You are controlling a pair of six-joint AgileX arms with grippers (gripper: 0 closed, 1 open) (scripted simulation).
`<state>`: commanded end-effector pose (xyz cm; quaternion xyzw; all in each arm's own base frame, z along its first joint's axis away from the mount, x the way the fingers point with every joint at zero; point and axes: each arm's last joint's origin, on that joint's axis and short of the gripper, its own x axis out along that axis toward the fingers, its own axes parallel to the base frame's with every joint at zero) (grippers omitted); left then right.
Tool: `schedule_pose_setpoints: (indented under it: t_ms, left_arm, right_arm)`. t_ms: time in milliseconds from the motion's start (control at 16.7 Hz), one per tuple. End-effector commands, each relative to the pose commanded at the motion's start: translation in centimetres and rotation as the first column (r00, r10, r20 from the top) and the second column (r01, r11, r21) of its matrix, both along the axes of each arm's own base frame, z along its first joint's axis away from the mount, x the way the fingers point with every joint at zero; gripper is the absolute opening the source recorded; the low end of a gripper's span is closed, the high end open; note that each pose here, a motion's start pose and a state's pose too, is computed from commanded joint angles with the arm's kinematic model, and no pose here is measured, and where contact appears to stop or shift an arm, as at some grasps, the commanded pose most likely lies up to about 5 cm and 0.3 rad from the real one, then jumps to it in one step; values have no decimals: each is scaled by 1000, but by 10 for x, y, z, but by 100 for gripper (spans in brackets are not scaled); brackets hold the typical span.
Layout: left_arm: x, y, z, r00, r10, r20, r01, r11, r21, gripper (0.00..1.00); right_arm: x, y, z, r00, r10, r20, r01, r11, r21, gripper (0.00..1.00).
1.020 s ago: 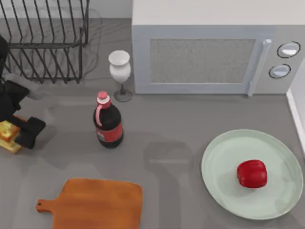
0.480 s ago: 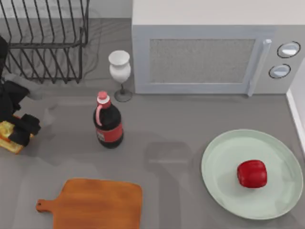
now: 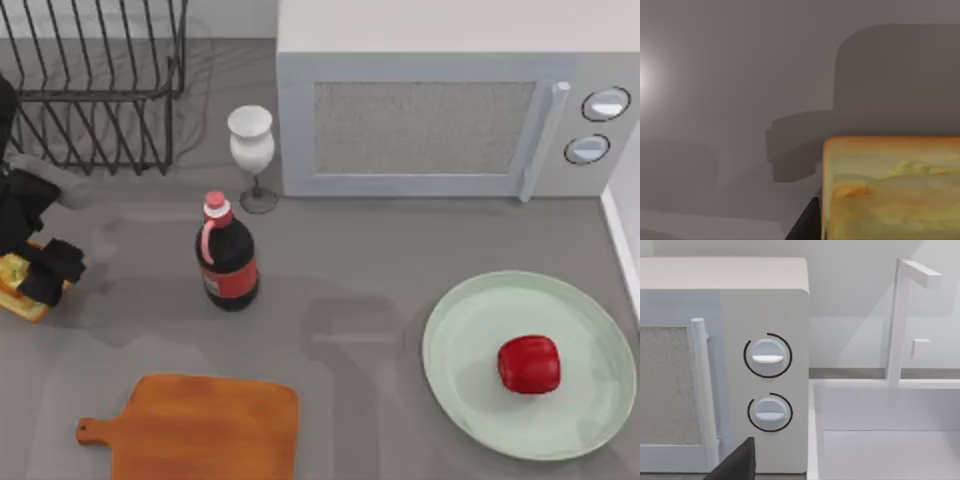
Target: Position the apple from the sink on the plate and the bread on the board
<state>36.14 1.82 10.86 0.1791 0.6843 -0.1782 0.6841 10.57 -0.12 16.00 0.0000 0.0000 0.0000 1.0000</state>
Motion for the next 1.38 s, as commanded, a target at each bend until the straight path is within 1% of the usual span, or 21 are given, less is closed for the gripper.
schedule_pose_setpoints:
  t_ms: [180,420,540,900,1020,1380]
  left_arm:
    - [0,0,0,1000,0,0,0,1000,0,0]
    - [2,-1,14,1000,-1,8,1,1000,-6,0]
    - [4,-1,29,1000,-1,5,1,1000,-6,0]
    - [2,-1,92,1000,-1,6,1,1000,-6,0]
    - [0,-1,103,1000,0,8,0,1000,-6,0]
    - [0,-3,102,1000,3,3,-3,1000,-6,0]
  right_arm:
    - [0,0,0,1000,0,0,0,1000,0,100]
    - [0,0,0,1000,0,0,0,1000,0,100]
    - [0,0,0,1000,0,0,0,1000,0,100]
    - [0,0,0,1000,0,0,0,1000,0,100]
    - [0,0,0,1000,0,0,0,1000,0,100]
    - [0,0,0,1000,0,0,0,1000,0,100]
